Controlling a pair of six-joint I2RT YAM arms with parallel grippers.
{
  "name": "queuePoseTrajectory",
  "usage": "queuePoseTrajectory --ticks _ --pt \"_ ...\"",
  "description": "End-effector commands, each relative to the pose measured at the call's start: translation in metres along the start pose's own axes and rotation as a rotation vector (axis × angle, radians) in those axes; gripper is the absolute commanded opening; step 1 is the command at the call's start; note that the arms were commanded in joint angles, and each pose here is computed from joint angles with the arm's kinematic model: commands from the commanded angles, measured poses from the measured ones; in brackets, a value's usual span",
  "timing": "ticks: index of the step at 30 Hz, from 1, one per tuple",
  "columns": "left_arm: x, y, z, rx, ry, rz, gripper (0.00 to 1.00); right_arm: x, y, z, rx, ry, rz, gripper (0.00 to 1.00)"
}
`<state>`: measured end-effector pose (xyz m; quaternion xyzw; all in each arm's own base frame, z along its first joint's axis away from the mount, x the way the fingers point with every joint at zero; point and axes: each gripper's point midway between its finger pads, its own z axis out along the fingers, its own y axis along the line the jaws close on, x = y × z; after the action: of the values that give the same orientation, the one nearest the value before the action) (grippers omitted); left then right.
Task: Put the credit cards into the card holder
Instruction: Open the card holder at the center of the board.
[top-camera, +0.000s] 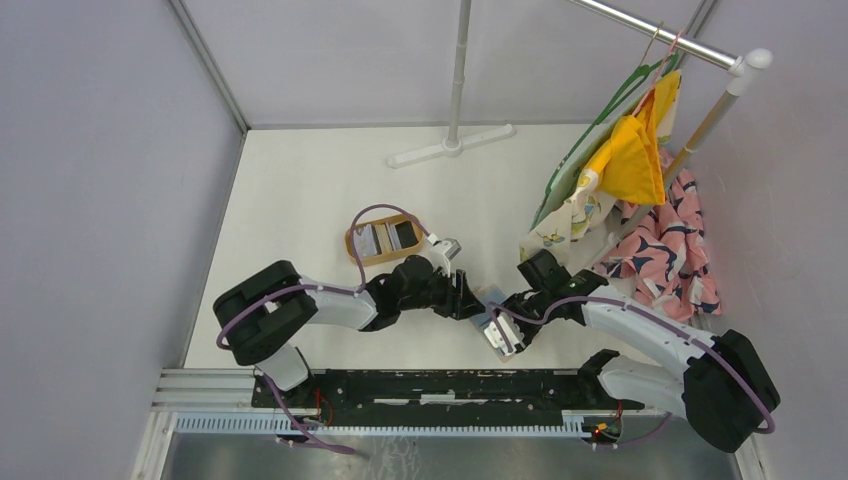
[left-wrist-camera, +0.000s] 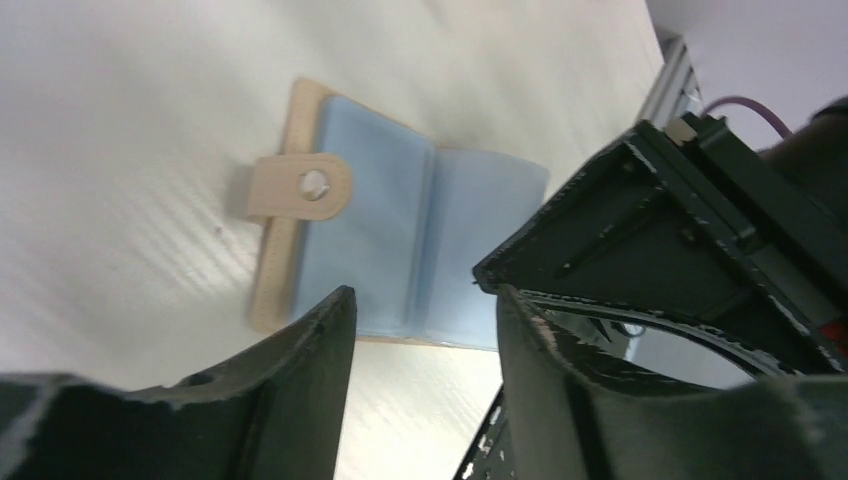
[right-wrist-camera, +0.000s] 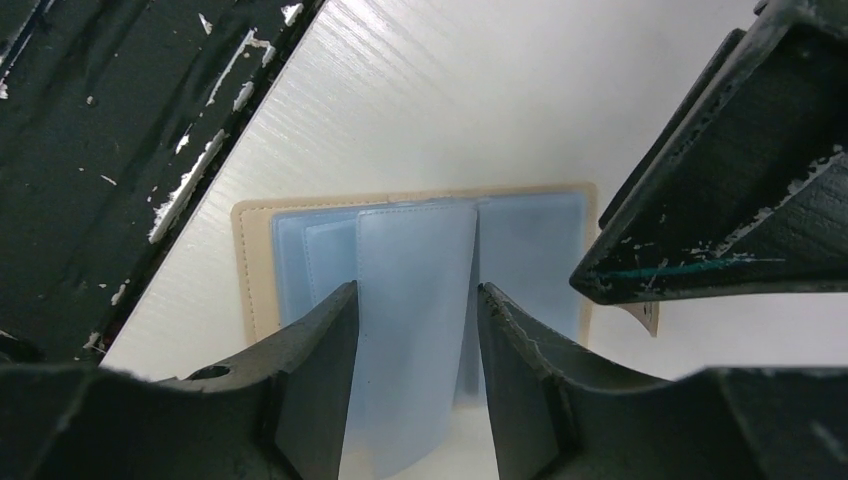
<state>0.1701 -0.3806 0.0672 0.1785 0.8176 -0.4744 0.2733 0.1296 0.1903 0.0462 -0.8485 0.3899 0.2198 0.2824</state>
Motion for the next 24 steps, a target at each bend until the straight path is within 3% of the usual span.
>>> queuePoseTrajectory --ticks 1,10,16,24 --pt "-0.014 0.007 -0.006 -0.062 -0.065 0.06 0.64 -0.006 -0.009 -0.003 0.022 -0.025 -0.028 0.54" --pt "-0.01 0.019 0.008 -0.105 -0.029 0.088 0.67 0.006 0.008 0.006 -0.056 0.022 -0.019 0.5" --pt "-0.003 0.017 0.013 -0.096 -0.004 0.087 0.56 0.008 0.021 0.012 -0.129 0.036 -0.022 0.41" --pt "0.0 0.005 0.013 -0.053 0.012 0.083 0.48 0.009 0.028 0.017 -0.171 0.042 -0.021 0.37"
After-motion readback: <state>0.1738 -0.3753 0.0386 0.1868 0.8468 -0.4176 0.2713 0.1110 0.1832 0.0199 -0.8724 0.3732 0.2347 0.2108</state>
